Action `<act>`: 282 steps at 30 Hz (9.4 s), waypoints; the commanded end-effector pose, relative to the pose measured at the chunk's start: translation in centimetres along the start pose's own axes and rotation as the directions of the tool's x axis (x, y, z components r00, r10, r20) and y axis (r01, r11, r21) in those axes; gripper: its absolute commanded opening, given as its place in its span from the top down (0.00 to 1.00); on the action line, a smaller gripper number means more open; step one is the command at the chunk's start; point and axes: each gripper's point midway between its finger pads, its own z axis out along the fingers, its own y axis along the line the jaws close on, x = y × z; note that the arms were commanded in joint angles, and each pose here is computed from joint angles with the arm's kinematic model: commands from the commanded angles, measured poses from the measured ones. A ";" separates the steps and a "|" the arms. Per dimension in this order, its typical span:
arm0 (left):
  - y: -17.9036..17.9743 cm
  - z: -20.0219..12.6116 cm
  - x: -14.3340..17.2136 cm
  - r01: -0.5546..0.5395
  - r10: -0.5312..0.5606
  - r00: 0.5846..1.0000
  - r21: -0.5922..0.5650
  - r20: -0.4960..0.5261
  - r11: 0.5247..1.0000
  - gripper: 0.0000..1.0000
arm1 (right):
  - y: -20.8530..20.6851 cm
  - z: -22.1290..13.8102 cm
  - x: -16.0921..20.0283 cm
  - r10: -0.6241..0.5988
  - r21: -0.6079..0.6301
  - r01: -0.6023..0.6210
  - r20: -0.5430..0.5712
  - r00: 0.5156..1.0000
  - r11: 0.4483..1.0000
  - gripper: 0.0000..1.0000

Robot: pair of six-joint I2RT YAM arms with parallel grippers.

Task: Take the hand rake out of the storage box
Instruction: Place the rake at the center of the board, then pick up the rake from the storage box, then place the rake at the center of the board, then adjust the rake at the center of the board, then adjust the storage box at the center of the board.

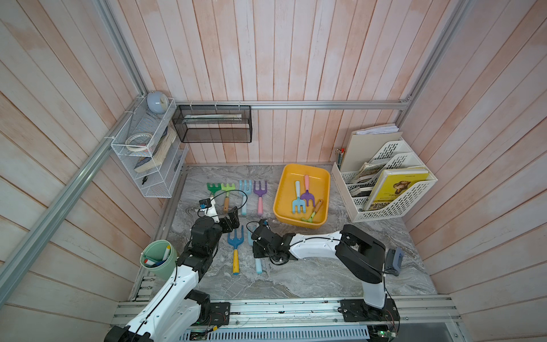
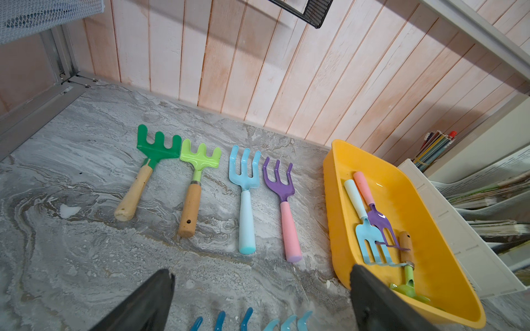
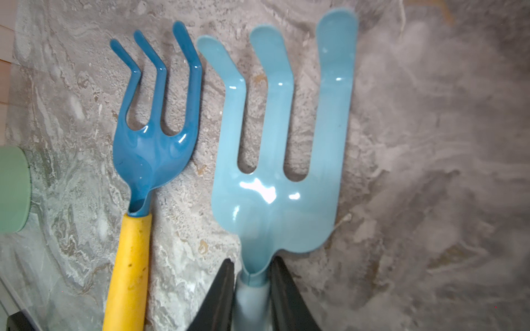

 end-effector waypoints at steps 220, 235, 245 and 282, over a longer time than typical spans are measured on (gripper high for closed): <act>-13.9 -0.5 22.4 -0.196 0.194 0.717 0.073 -0.669 0.978 0.80 | -23.2 -18.7 -12.3 0.129 -0.014 -0.138 0.462 0.877 0.990 0.02; -13.9 -0.2 23.5 -0.078 -0.016 0.716 -0.102 -0.698 0.992 0.73 | -21.9 -20.4 -12.1 0.132 -0.051 -0.123 0.466 0.875 0.991 0.02; -14.3 -0.2 24.0 -0.038 -0.033 0.713 -0.085 -0.701 0.996 0.70 | -21.3 -21.2 -11.9 0.122 -0.059 -0.107 0.478 0.870 0.993 0.02; -5.5 5.3 -0.4 0.139 -0.085 0.974 0.263 -0.208 0.955 0.00 | -31.8 -10.6 -20.6 0.104 0.315 -0.225 0.359 0.928 0.922 0.66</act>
